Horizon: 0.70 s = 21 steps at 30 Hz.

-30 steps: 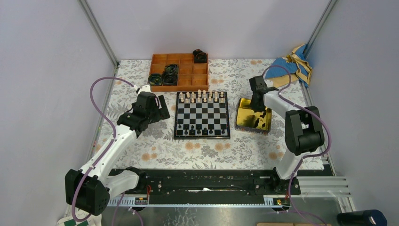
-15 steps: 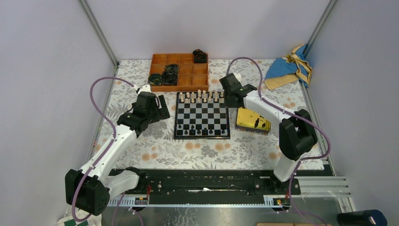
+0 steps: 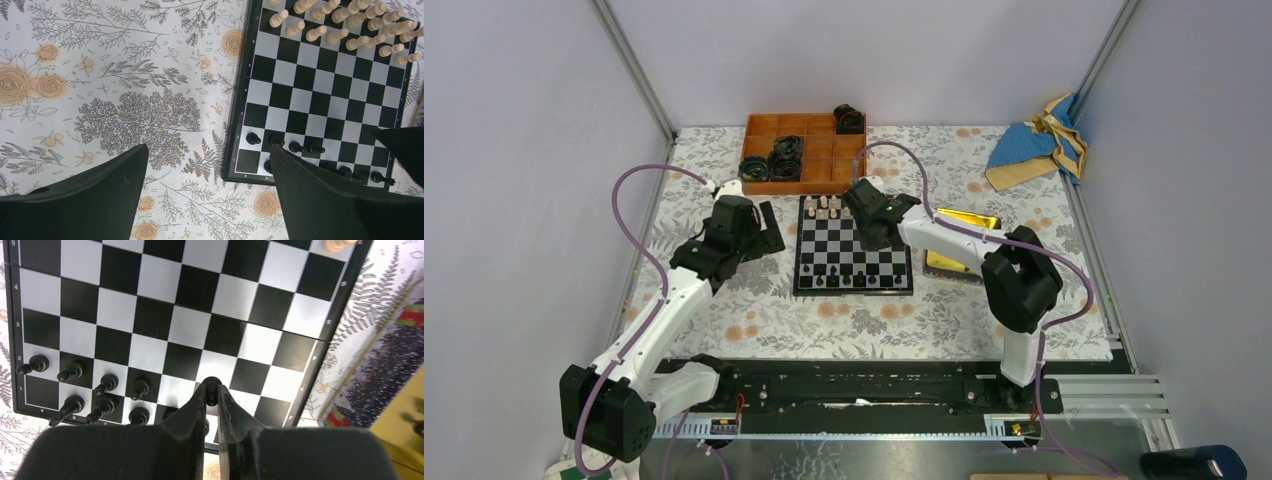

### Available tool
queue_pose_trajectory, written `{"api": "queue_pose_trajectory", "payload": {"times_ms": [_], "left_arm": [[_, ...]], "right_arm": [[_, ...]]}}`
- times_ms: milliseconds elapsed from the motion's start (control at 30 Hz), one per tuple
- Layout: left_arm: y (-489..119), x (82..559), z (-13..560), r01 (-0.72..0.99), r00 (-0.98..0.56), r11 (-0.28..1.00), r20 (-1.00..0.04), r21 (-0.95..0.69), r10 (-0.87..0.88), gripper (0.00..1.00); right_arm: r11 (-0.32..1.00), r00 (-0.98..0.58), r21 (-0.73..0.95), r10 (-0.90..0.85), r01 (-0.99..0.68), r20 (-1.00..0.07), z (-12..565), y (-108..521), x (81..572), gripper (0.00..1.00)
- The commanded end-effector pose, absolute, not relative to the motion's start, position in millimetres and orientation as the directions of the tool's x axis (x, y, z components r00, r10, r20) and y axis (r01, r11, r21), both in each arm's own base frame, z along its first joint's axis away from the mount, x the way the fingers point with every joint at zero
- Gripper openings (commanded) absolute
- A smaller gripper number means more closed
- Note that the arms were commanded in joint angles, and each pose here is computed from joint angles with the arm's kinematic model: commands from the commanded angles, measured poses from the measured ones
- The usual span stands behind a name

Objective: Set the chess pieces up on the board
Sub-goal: Place the chess piece on the chessboard.

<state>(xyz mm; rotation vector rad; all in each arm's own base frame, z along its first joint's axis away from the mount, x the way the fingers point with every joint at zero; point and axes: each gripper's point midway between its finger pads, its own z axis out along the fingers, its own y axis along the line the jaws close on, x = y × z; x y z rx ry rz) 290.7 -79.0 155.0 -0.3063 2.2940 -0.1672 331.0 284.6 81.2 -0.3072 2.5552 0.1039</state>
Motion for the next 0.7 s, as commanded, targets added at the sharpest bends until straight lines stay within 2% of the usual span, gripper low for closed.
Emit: {"api": "queue_pose_trajectory", "payload": {"times_ms": [0,667], "left_arm": [[-79.0,296.4,165.1,-0.152,-0.609,0.958,-0.740,-0.241,-0.283,0.99],[-78.9,294.1,161.7,-0.155,-0.615,0.957,-0.735,-0.244,-0.286,0.99]], "right_arm": [[0.960,-0.804,0.029,-0.218,-0.280,-0.553,89.1,308.2,327.3,0.00],[0.932,-0.815,0.023,-0.304,-0.361,-0.493,61.4,335.3,299.5,0.00]]}}
